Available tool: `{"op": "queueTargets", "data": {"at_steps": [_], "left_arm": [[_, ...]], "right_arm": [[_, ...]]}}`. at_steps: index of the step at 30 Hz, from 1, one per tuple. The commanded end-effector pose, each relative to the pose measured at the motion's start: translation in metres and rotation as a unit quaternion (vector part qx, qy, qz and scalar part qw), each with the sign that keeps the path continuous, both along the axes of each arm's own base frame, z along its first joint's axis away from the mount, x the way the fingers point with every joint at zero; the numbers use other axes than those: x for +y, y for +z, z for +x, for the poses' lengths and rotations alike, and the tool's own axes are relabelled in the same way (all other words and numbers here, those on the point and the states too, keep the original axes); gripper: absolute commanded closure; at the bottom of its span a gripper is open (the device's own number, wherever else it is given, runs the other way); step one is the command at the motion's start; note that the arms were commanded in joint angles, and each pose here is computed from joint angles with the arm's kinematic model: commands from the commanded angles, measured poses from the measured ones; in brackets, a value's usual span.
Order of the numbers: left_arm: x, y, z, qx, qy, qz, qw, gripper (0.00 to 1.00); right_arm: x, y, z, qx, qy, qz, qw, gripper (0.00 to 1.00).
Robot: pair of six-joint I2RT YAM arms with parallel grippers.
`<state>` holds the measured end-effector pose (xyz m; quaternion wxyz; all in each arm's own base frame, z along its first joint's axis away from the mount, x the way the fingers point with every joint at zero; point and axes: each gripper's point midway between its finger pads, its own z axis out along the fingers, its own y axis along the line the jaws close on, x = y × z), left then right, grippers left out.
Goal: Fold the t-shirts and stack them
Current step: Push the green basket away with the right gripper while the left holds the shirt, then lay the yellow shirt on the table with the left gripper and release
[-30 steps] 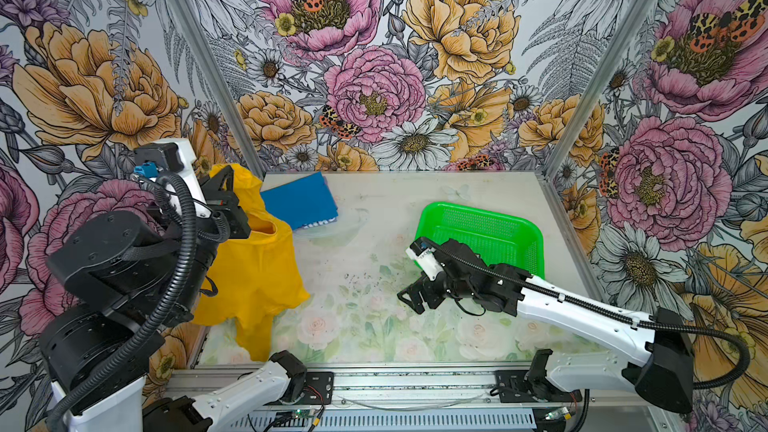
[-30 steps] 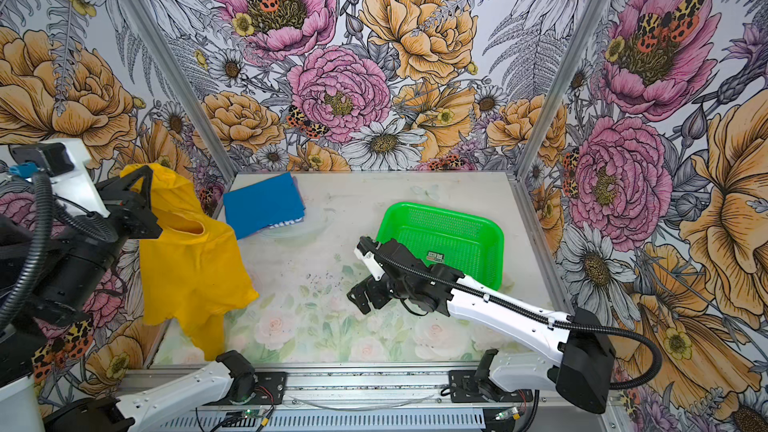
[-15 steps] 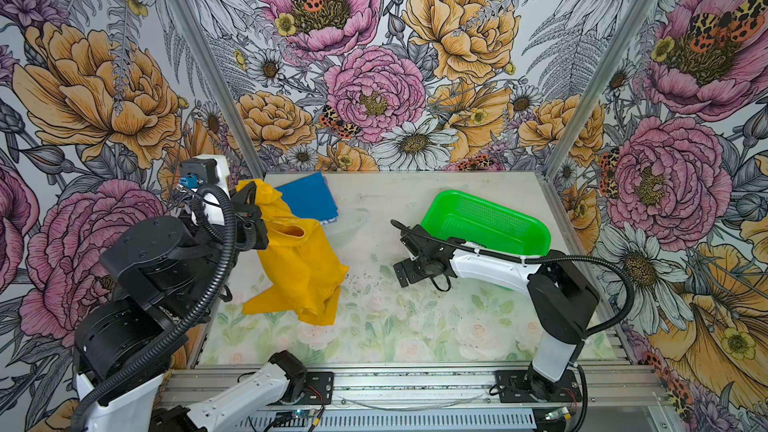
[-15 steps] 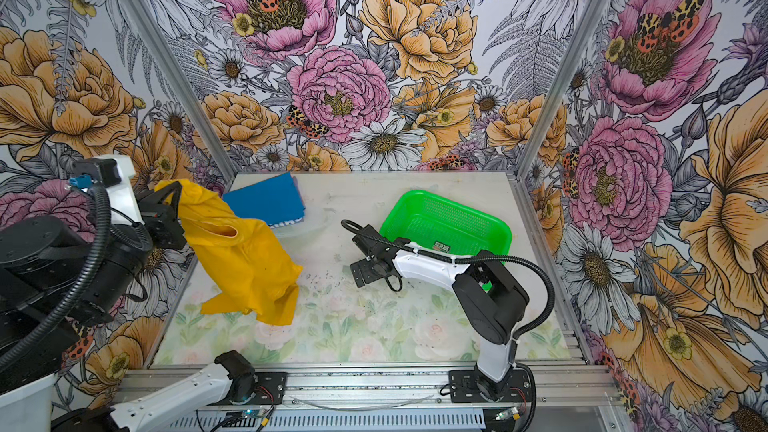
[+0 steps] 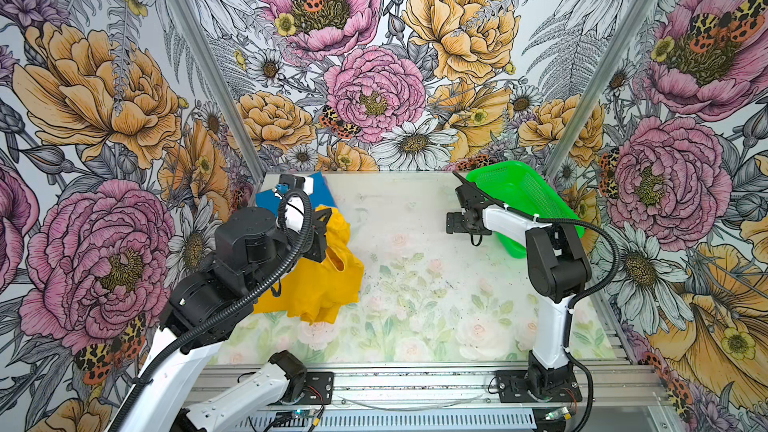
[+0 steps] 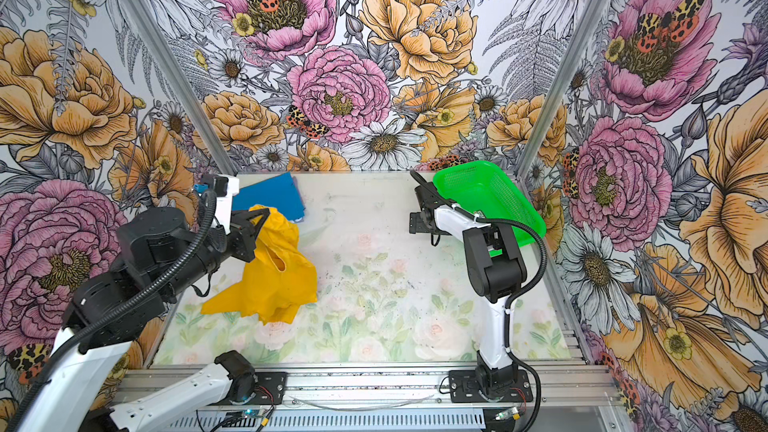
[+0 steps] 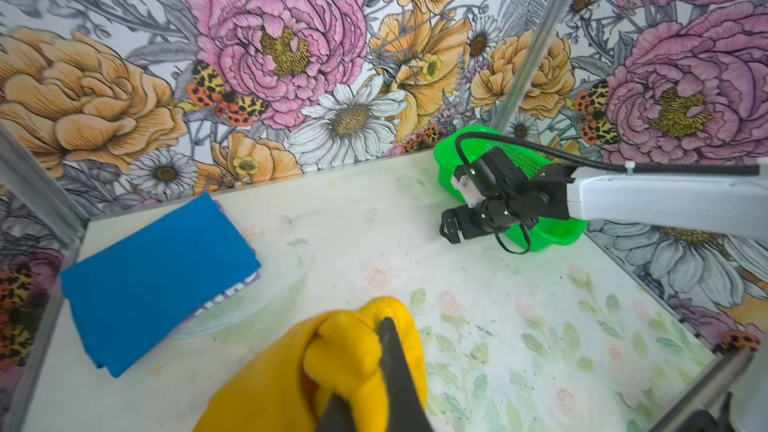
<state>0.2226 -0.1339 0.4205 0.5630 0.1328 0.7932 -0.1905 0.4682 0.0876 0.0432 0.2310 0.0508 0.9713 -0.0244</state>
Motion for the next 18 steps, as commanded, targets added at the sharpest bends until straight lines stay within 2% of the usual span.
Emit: {"op": "queueTargets", "data": {"at_steps": [1,4,7,13,18], "left_arm": [[-0.033,0.017,-0.004,-0.011,-0.067,-0.071,0.995,1.0],[-0.056,0.011,-0.001,-0.005,-0.1,-0.077,0.992,1.0],[-0.081,0.008,0.003,-0.004,-0.127,-0.078,0.989,1.0],[-0.144,0.009,0.002,-0.003,-0.191,-0.068,0.979,1.0],[-0.187,0.02,-0.003,-0.018,-0.229,-0.062,0.971,1.0]], "right_arm": [[-0.027,0.001,0.0,0.004,-0.011,-0.023,1.0,0.01],[-0.03,0.007,0.009,-0.002,0.01,0.006,1.0,0.01],[-0.032,0.022,0.019,-0.024,0.021,0.002,1.0,0.0],[-0.053,0.036,0.043,-0.047,-0.011,0.026,0.999,0.01],[-0.037,0.058,0.06,-0.072,0.021,0.09,0.993,0.01]]}}
